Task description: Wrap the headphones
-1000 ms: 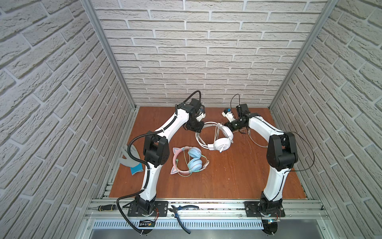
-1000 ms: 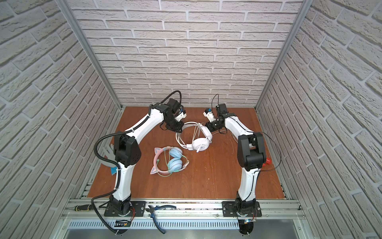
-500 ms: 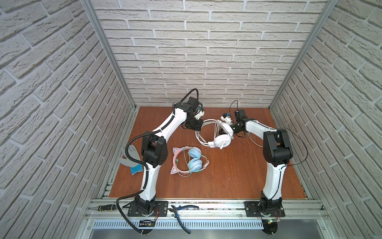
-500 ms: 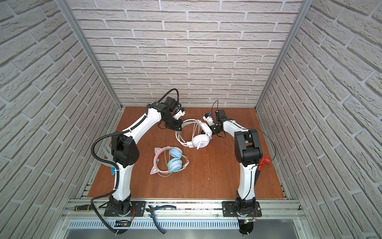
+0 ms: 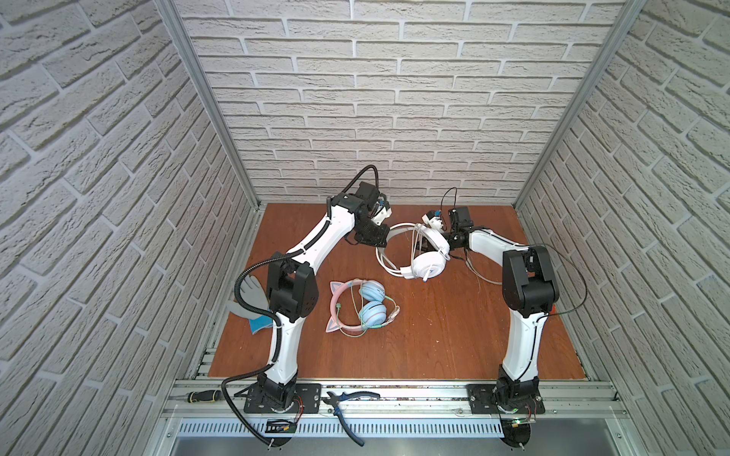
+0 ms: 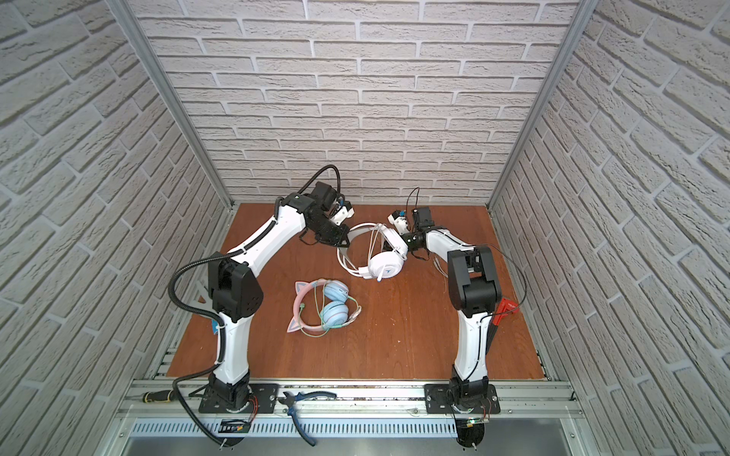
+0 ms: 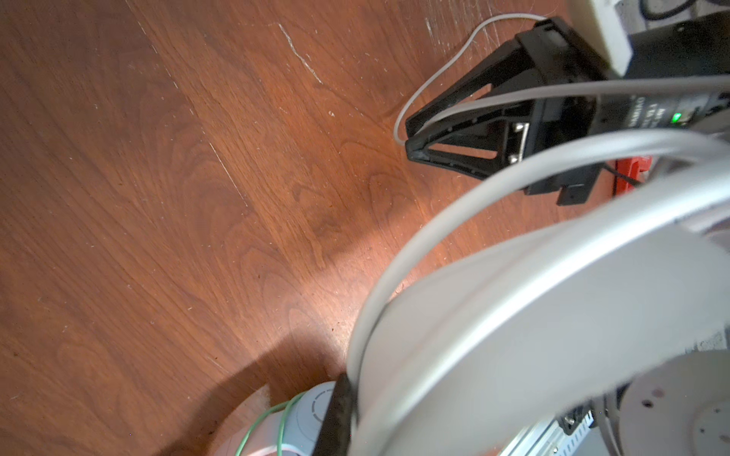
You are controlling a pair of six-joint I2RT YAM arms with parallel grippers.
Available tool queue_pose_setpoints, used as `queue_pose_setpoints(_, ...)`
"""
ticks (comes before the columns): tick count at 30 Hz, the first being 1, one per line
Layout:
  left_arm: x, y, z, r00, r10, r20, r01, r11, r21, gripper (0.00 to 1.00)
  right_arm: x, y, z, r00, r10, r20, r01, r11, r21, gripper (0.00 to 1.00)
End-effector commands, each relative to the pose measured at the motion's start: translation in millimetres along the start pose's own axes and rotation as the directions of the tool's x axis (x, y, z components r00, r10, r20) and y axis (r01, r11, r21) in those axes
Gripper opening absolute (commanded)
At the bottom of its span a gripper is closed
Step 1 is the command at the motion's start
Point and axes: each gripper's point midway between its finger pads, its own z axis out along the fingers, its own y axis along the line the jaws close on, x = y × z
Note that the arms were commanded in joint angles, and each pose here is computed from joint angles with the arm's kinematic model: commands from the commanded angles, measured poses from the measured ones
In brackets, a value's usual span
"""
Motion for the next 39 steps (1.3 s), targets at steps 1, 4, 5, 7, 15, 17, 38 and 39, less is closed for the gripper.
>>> queue_pose_setpoints(1,-19,-26,-35,0.994,0.020,0.111,-0.030,0.996,0.086,0.00,3,-6,8,0.999,0.034,0.007,-0.034,0.999,-0.018,0.24)
queue_pose_setpoints(4,-22,-28,-38,0.992,0.018,0.121,-0.029,0.995,0.092,0.00,5,-9,12,0.999,0.052,-0.002,-0.052,0.999,-0.018,0.25)
queue_pose_setpoints(5,-23,-29,-39,0.992,0.017,0.124,-0.029,0.995,0.093,0.00,6,-9,13,0.998,0.058,-0.005,-0.058,0.998,-0.019,0.24)
queue_pose_setpoints(7,-24,-29,-41,0.991,0.015,0.131,-0.028,0.995,0.094,0.00,9,-11,15,0.997,0.070,-0.012,-0.070,0.997,-0.021,0.24)
queue_pose_setpoints(15,-22,-22,-38,0.992,-0.004,0.124,-0.008,0.995,0.095,0.00,25,-3,-6,0.997,0.074,-0.016,-0.074,0.997,0.021,0.24)
queue_pose_setpoints(17,-21,-17,-35,0.992,-0.020,0.122,0.008,0.995,0.098,0.00,33,-2,-15,0.997,0.077,-0.021,-0.076,0.996,0.048,0.25)
queue_pose_setpoints(38,-4,-5,-19,0.995,-0.049,0.087,0.037,0.989,0.143,0.00,-37,-56,-85,0.970,0.172,0.174,-0.219,0.927,0.303,0.31)
queue_pose_setpoints(39,-3,-5,-20,0.995,-0.050,0.086,0.037,0.989,0.141,0.00,-37,-67,-76,0.966,0.195,0.172,-0.241,0.919,0.313,0.28)
